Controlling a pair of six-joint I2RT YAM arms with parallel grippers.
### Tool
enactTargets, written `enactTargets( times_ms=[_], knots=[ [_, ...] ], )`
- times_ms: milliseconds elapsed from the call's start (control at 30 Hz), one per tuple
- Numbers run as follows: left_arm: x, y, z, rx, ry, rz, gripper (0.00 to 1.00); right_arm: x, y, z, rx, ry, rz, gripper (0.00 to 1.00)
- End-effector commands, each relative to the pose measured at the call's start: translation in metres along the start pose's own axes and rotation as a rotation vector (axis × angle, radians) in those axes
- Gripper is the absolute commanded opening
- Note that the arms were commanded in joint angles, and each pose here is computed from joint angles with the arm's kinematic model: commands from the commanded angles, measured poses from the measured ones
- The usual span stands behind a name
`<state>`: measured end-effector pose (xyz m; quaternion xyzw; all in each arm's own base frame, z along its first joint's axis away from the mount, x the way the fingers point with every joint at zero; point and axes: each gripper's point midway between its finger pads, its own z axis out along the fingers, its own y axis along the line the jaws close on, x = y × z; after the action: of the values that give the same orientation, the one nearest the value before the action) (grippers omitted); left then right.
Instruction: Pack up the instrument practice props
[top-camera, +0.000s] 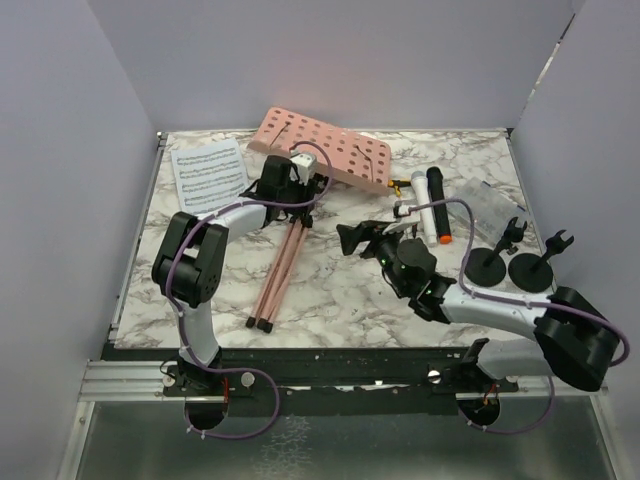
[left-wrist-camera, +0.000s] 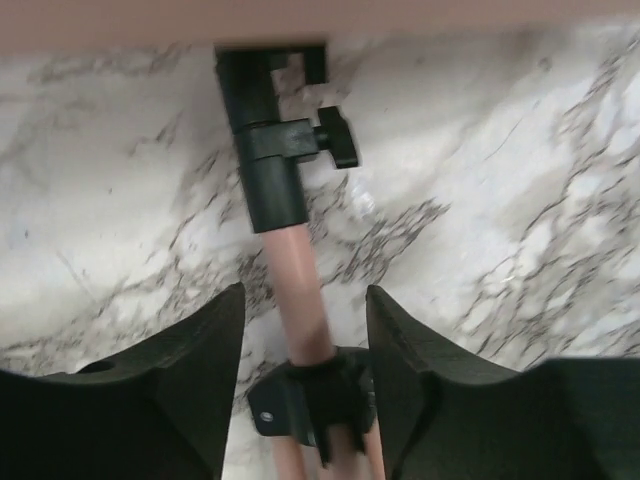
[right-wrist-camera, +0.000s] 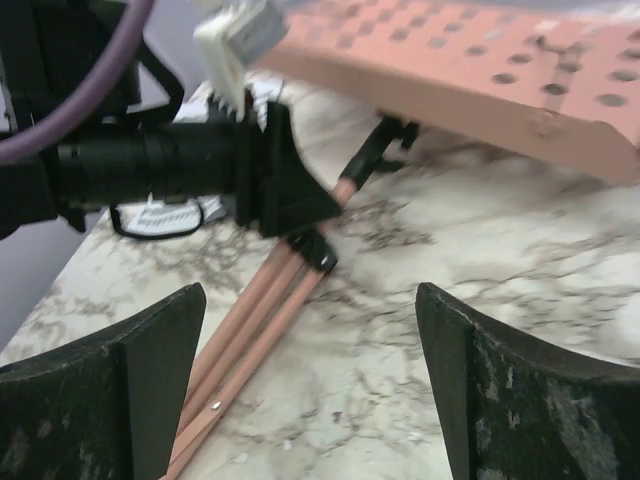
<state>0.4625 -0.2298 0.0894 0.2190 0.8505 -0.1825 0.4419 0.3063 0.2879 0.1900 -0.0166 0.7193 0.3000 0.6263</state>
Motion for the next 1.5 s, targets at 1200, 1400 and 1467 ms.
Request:
enactTargets(
  times_ms=[1200,1400,1467],
  knots=[
    [-0.056,0.027,-0.404,-0.614,-0.727,-0.197,0.99,-0.179,-0.17,-0.258,0.7,-0.372,-0.117,1.0],
    [-0.032,0.024,-0.442,-0.637,-0.807,-0.176,0.99,-0.159,-0.206,-0.309,0.782,-0.457,0.224,1.0],
    [-0.02,0.026,-0.45,-0.656,-0.833,-0.186,0.99,-0.155,-0.211,-0.315,0.798,-0.489,0.322,1.0]
  ],
)
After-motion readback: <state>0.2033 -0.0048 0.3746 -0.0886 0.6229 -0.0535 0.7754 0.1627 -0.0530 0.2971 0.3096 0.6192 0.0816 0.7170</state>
